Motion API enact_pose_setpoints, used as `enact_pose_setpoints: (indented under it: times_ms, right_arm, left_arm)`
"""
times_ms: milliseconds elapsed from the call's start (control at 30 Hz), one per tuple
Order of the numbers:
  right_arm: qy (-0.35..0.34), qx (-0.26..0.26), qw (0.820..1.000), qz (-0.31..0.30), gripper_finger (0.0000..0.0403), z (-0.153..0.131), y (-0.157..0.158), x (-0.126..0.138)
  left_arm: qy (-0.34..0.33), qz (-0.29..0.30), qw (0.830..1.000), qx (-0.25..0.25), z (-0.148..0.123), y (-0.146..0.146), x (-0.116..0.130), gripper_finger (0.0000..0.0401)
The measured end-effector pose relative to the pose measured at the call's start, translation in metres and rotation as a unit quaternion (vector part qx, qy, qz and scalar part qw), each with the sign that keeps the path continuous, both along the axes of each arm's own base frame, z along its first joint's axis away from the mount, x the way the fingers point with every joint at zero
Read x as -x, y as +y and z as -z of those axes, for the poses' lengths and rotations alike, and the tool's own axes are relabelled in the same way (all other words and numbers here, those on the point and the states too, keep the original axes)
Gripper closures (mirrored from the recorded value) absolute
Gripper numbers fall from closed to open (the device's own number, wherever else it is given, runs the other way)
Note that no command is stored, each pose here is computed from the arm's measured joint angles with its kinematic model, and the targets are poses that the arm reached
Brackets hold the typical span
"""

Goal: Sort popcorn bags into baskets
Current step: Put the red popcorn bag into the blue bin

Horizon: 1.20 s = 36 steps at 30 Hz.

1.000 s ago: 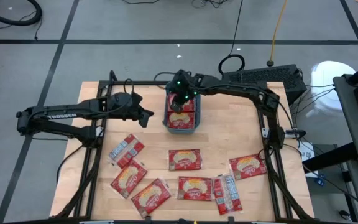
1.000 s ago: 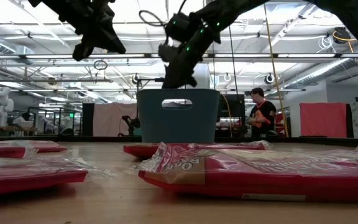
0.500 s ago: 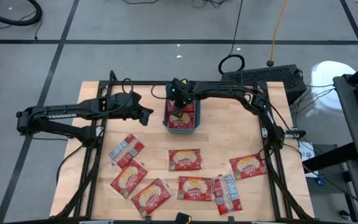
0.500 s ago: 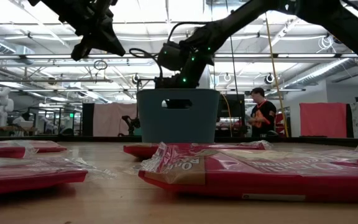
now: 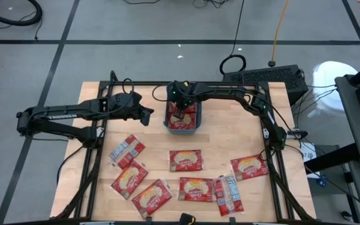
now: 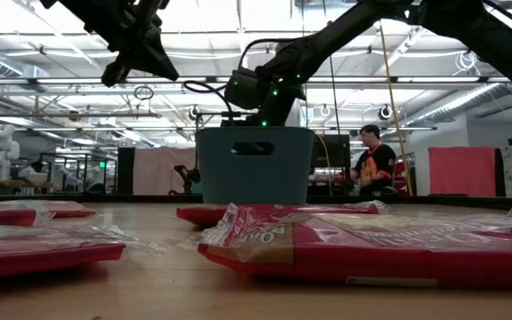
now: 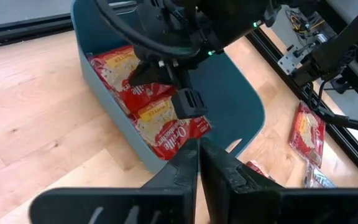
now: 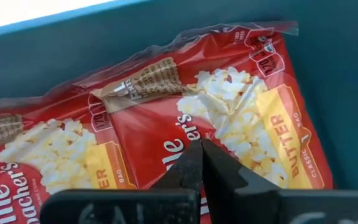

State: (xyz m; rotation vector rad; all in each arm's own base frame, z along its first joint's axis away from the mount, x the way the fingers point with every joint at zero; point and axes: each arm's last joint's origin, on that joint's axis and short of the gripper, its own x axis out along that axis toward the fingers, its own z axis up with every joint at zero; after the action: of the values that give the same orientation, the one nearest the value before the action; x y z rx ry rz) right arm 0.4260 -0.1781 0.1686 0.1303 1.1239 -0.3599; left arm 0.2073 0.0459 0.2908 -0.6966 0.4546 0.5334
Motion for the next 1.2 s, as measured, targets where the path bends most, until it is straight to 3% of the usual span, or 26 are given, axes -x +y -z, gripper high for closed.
enact_pose_setpoints:
  times_ms: [267, 467, 867, 1067, 1200]
  right_arm:
    - [-0.077, 0.016, 0.997, 0.002, 0.0403, -0.064, 0.008, 0.011]
    - [-0.124, -0.024, 0.992, 0.002, 0.0403, -0.107, 0.022, 0.028]
    - [-0.139, -0.102, 0.985, -0.007, 0.0403, -0.174, 0.094, 0.068]
    - [-0.179, -0.106, 0.977, -0.050, 0.0403, -0.208, 0.135, 0.088]
    - [-0.195, -0.105, 0.972, -0.074, 0.0403, -0.222, 0.152, 0.099]
  left_arm:
    - [0.001, 0.008, 1.000, 0.001, 0.000, -0.002, 0.000, 0.0384]
    - [0.022, 0.019, 1.000, -0.009, 0.003, -0.003, 0.001, 0.0397]
    - [0.026, 0.001, 1.000, 0.017, 0.005, -0.003, 0.003, 0.0366]
    - [0.036, 0.012, 0.999, 0.004, 0.006, -0.003, 0.003, 0.0366]
    - [0.039, 0.015, 0.999, 0.022, 0.007, -0.008, 0.003, 0.0366]
